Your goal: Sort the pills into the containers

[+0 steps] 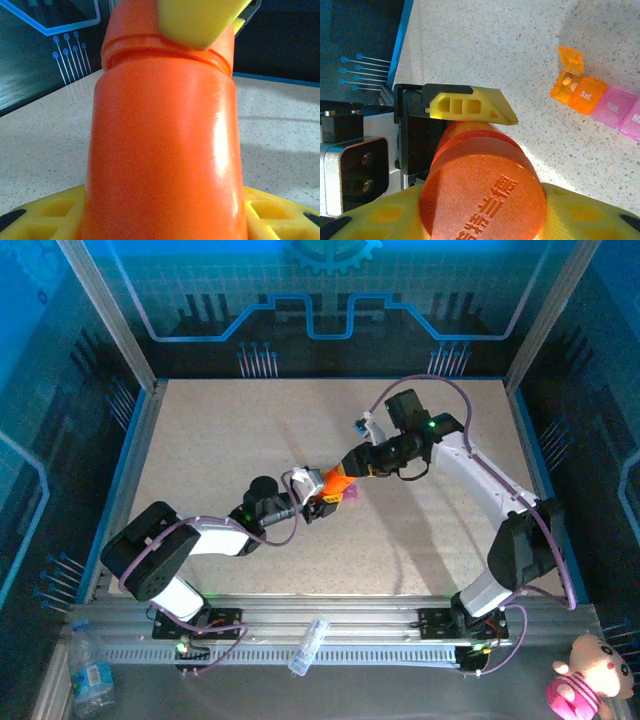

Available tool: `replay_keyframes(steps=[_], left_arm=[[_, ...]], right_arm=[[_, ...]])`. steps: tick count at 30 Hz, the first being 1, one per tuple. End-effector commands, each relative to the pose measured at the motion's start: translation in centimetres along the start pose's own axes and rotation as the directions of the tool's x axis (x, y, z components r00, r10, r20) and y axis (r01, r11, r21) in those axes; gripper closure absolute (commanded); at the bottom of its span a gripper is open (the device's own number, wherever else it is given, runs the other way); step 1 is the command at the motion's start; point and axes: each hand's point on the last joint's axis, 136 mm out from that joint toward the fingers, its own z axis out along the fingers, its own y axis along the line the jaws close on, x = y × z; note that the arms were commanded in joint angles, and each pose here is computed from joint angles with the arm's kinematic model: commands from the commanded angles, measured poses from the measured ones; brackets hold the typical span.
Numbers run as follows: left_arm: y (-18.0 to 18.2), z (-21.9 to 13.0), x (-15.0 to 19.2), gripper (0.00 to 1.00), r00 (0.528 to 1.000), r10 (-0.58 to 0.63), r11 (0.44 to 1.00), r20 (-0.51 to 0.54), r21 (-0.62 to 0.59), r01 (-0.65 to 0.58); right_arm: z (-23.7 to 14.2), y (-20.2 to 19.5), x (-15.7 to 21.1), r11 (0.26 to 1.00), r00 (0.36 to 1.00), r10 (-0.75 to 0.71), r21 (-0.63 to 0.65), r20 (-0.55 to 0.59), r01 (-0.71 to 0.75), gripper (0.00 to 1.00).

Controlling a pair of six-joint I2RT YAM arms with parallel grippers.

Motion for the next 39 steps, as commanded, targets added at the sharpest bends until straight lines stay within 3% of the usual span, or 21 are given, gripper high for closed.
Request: replay_keyframes(steps=[1, 14, 39], left_arm=[[-0.9, -0.1, -5.1, 1.0, 0.978, 0.068, 0.997, 0.197, 0.01, -0.071], [-2.3, -1.0, -6.5, 1.0, 0.967, 0.02, 0.996, 0.253, 0.083, -0.042], [-1.1, -0.7, -6.8, 1.0, 0.966, 0.016, 0.999, 0.259, 0.025, -0.023]], right_arm=[[0.3, 1.2, 0.5, 1.0, 0.999, 0.022, -0.02, -0.036, -0.023, 0.46], [-1.5, 1.2, -0.3, 0.997, 1.0, 0.012, -0.072, 0.008, -0.012, 0.43], [-3.9, 3.4, -0.9, 0.996, 0.996, -0.03, -0.085, 0.087, 0.037, 0.34]])
